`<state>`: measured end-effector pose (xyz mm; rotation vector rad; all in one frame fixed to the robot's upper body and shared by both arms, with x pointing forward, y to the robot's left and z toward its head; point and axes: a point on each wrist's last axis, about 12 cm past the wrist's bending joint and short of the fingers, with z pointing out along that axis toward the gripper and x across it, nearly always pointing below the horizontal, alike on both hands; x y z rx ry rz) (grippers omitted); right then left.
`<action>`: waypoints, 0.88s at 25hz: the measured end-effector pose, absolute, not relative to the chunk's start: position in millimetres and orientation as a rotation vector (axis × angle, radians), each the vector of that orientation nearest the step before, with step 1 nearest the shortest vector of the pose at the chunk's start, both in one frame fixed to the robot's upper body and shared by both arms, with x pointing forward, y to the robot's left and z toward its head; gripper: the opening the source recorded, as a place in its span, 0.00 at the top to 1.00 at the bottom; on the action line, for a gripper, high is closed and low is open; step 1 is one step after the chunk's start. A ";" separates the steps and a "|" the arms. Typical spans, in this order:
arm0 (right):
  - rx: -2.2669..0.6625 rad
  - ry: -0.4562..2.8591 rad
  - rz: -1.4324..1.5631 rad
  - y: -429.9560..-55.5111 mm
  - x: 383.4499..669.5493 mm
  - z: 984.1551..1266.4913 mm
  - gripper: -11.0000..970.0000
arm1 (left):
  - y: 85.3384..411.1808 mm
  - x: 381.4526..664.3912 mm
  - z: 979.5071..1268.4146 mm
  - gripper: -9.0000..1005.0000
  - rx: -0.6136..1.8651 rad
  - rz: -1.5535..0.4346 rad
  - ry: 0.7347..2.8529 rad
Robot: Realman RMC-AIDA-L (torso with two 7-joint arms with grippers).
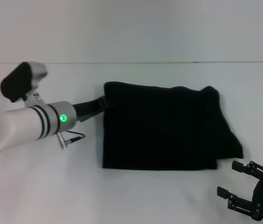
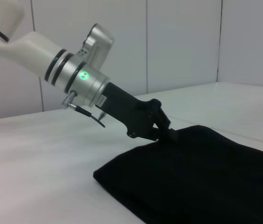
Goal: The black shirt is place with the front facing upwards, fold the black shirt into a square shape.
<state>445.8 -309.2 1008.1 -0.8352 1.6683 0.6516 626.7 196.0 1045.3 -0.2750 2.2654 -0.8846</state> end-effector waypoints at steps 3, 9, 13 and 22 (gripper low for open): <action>-0.835 1.665 0.650 -309.0 446.8 1008.5 0.15 | 215.3 625.9 1045.0 0.96 -0.342 -0.889 2.240; -0.839 1.663 0.645 -308.7 448.5 1008.9 0.15 | 234.1 625.4 1047.0 0.95 -0.411 -0.906 2.201; -0.841 1.660 0.644 -308.4 449.2 1009.3 0.15 | 234.4 625.4 1047.4 0.94 -0.418 -0.907 2.186; -0.783 1.652 0.628 -309.4 451.8 1010.5 0.15 | 241.1 611.9 1056.6 0.72 -0.167 -0.993 2.119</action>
